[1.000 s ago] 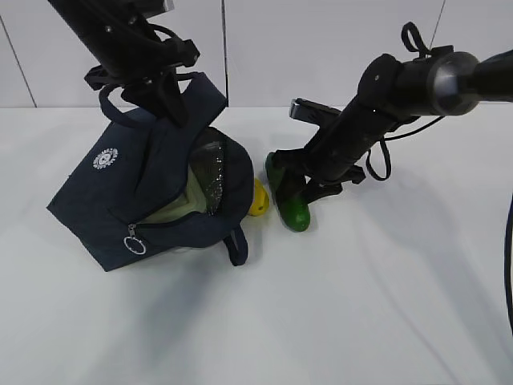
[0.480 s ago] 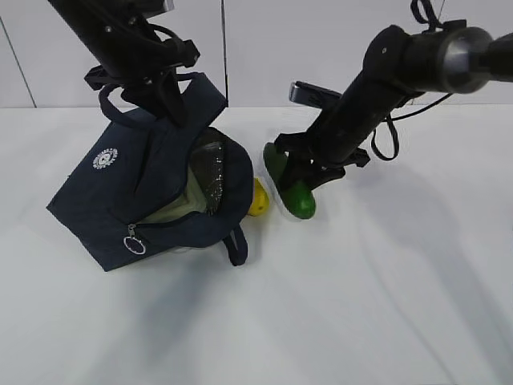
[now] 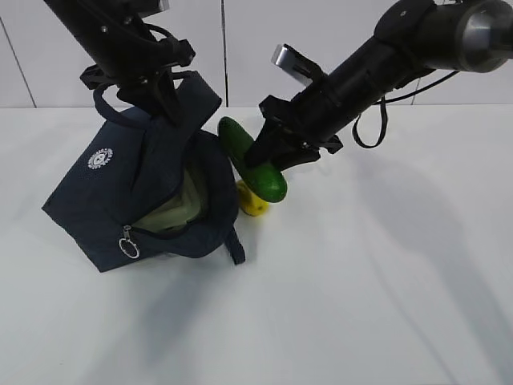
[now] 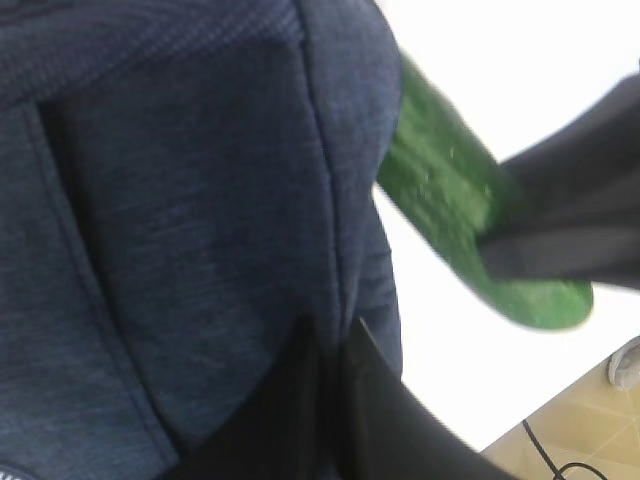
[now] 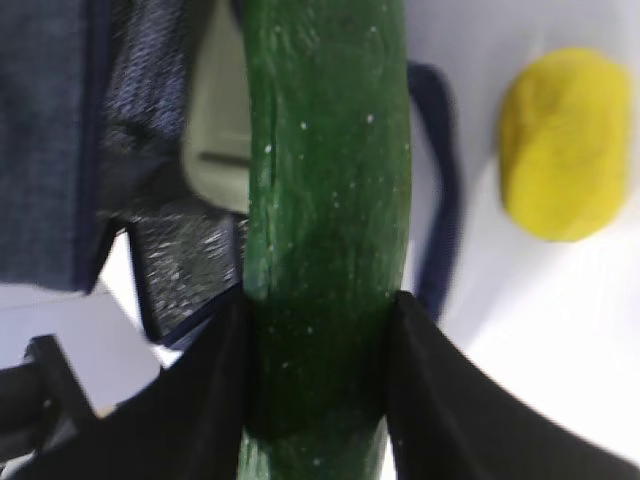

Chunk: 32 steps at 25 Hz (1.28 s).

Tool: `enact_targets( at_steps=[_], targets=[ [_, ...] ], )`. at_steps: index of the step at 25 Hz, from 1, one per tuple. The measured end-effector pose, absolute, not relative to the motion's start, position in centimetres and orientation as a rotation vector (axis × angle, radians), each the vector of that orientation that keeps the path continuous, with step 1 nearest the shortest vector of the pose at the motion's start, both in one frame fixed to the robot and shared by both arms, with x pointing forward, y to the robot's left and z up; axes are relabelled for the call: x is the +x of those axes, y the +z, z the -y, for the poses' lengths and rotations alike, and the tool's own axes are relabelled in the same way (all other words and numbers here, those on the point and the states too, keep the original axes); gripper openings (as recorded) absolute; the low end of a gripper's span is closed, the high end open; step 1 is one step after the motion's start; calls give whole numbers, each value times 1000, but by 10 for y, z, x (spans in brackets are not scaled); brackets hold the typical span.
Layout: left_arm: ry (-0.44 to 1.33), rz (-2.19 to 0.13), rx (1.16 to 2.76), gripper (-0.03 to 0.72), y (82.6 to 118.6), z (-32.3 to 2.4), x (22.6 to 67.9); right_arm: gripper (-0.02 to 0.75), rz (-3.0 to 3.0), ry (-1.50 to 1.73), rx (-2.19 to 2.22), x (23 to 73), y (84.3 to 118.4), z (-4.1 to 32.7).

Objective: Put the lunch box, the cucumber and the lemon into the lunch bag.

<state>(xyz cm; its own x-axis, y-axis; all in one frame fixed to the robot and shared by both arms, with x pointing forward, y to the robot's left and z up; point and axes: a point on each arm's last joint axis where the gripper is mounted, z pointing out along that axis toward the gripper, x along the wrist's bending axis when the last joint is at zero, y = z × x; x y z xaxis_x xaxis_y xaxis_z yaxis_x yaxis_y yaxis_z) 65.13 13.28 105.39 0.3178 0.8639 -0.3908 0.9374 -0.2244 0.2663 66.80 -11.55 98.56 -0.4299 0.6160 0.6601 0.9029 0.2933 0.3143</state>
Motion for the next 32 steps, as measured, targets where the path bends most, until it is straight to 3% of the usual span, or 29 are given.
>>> enact_targets(
  at_steps=[14, 21, 25, 29, 32],
  targets=[
    [-232, -1613, 2106, -6, 1055, -142, 655, 277, 2083, -1043, -1250, 666, 991, 107],
    [-236, -1612, 2103, -7, 1055, -141, 655, 287, 1878, -1200, -1178, 678, 958, 92],
    [-250, -1610, 2093, -7, 1055, -140, 655, 356, 1767, -1286, -1170, 685, 947, 87],
    [-258, -1610, 2085, -7, 1056, -140, 655, 498, 1743, -1312, -1159, 685, 945, 82],
    [-266, -1608, 2079, -7, 1056, -140, 655, 540, 1743, -1314, -1142, 682, 946, 76]
  ],
)
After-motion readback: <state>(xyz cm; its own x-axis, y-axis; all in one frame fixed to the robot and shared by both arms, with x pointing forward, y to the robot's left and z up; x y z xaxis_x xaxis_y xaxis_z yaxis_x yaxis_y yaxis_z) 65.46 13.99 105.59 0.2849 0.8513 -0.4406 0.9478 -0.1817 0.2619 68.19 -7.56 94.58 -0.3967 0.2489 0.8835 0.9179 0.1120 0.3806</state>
